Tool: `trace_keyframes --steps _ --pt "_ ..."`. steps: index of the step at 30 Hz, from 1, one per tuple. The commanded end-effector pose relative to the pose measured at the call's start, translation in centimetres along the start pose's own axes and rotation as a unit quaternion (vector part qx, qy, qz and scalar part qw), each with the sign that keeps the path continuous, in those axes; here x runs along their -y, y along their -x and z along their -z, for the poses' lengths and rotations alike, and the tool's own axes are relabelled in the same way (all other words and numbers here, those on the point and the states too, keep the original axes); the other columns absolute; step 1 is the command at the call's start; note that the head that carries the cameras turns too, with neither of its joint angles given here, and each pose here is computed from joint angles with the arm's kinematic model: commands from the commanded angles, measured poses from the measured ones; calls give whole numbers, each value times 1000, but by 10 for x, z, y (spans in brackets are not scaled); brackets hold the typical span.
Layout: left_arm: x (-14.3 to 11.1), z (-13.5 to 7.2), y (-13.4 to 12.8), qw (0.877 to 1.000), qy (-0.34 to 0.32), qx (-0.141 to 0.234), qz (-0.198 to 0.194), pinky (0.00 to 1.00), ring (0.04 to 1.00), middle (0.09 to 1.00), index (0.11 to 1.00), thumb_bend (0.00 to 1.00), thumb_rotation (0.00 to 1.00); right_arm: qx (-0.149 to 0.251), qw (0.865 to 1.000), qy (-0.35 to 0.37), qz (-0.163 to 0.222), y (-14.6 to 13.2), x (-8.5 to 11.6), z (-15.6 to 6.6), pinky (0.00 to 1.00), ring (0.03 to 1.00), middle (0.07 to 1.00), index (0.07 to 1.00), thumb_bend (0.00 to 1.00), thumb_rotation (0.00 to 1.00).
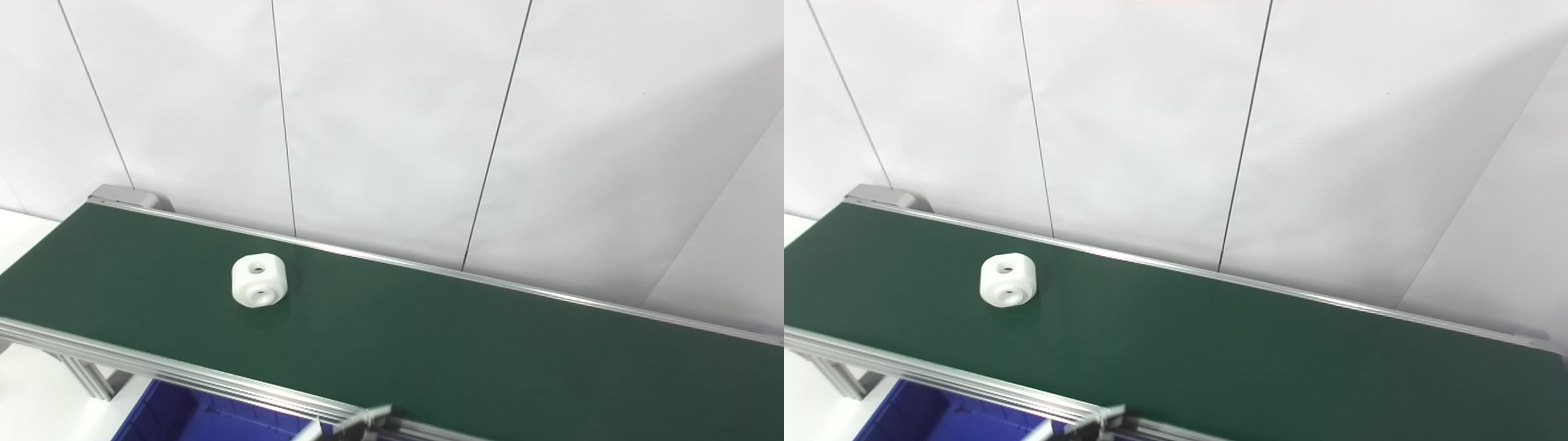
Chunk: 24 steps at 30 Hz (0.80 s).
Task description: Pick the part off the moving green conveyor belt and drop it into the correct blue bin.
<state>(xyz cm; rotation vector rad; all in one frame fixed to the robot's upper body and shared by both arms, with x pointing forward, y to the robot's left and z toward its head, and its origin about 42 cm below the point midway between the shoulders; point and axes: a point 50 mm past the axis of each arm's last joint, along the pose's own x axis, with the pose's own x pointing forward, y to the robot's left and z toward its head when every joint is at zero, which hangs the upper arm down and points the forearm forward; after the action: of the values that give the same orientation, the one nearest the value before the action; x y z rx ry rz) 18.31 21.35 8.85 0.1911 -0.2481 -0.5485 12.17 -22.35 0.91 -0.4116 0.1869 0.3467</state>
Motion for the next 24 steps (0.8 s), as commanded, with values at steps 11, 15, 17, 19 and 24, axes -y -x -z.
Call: trace_keyframes --steps 11,15,17,19,24 --pt "-84 -71 -43 987 -125 99 -26 838 930 952 910 829 373 43 999 0 12 -12 2 -6 772 902 944 959 889 298" --pt "-101 -82 -56 978 -186 85 -39 871 949 975 942 803 438 46 999 6 12 -15 3 -6 749 888 936 958 891 316" --pt "-115 -90 -68 972 -221 65 -46 894 959 981 951 789 434 46 999 5 8 -17 4 -4 750 889 936 960 889 321" --pt "-124 -94 -77 968 -240 51 -52 918 964 988 960 768 422 46 999 1 8 -19 4 -4 764 892 938 957 893 320" --pt "-150 -92 -106 966 -247 -17 -79 909 971 993 950 782 385 53 999 3 9 -24 4 -3 760 890 933 952 893 321"
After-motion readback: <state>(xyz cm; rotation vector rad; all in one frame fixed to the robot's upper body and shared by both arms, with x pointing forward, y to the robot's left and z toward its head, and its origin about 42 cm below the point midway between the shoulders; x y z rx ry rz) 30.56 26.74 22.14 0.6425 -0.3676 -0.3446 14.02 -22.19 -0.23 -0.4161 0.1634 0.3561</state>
